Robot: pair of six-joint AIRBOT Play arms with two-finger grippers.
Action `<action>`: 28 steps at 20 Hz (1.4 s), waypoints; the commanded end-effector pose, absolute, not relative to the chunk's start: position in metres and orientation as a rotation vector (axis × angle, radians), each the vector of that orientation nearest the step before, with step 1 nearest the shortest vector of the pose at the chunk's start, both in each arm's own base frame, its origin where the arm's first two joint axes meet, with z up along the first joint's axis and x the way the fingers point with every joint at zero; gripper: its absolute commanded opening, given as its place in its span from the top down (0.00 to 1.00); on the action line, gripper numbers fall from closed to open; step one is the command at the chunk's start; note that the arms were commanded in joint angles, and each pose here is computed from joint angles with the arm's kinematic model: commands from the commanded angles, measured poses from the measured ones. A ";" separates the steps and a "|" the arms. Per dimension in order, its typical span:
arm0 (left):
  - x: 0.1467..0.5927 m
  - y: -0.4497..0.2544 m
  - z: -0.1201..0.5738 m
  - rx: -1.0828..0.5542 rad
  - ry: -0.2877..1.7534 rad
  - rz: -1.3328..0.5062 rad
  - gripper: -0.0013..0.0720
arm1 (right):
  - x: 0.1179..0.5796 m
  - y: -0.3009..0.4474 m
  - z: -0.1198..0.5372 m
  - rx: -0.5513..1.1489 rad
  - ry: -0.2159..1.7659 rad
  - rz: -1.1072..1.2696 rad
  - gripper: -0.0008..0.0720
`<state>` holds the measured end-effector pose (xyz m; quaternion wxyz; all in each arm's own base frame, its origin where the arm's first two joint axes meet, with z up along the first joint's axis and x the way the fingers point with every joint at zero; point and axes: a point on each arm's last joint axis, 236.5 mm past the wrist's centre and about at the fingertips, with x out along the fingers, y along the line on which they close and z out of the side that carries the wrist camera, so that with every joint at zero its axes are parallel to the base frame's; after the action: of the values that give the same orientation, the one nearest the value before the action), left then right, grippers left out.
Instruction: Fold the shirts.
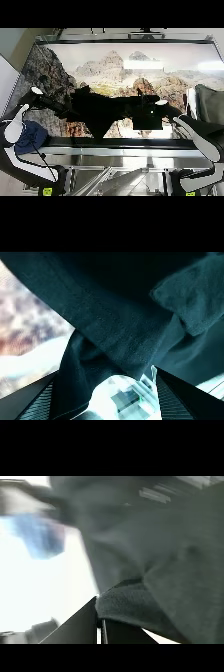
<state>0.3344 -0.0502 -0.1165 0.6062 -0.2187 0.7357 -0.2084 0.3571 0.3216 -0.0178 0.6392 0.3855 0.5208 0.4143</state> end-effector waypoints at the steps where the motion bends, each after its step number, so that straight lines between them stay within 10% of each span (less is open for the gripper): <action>1: 0.336 -0.047 -0.119 -0.494 1.695 -0.470 0.05 | 0.431 0.306 0.079 0.884 0.871 0.995 0.96; 5: 0.336 -0.047 -0.119 -0.494 1.697 -0.471 0.05 | 0.574 0.160 0.121 0.820 0.477 0.494 0.96; 8: 0.336 -0.047 -0.119 -0.494 1.695 -0.470 0.05 | 0.598 0.095 0.098 0.819 0.443 0.336 0.91; 10: 0.336 -0.047 -0.119 -0.493 1.695 -0.470 0.05 | 0.594 0.099 0.076 0.833 0.501 0.380 0.37; 28: 0.329 0.012 -0.112 -0.260 1.733 -0.488 0.05 | 0.417 0.033 -0.016 0.740 1.151 0.635 0.51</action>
<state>0.3125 0.0125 -0.1036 0.5816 -0.1071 0.7767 -0.2166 0.4418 0.0393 0.0088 0.7504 0.3452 0.4756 0.3025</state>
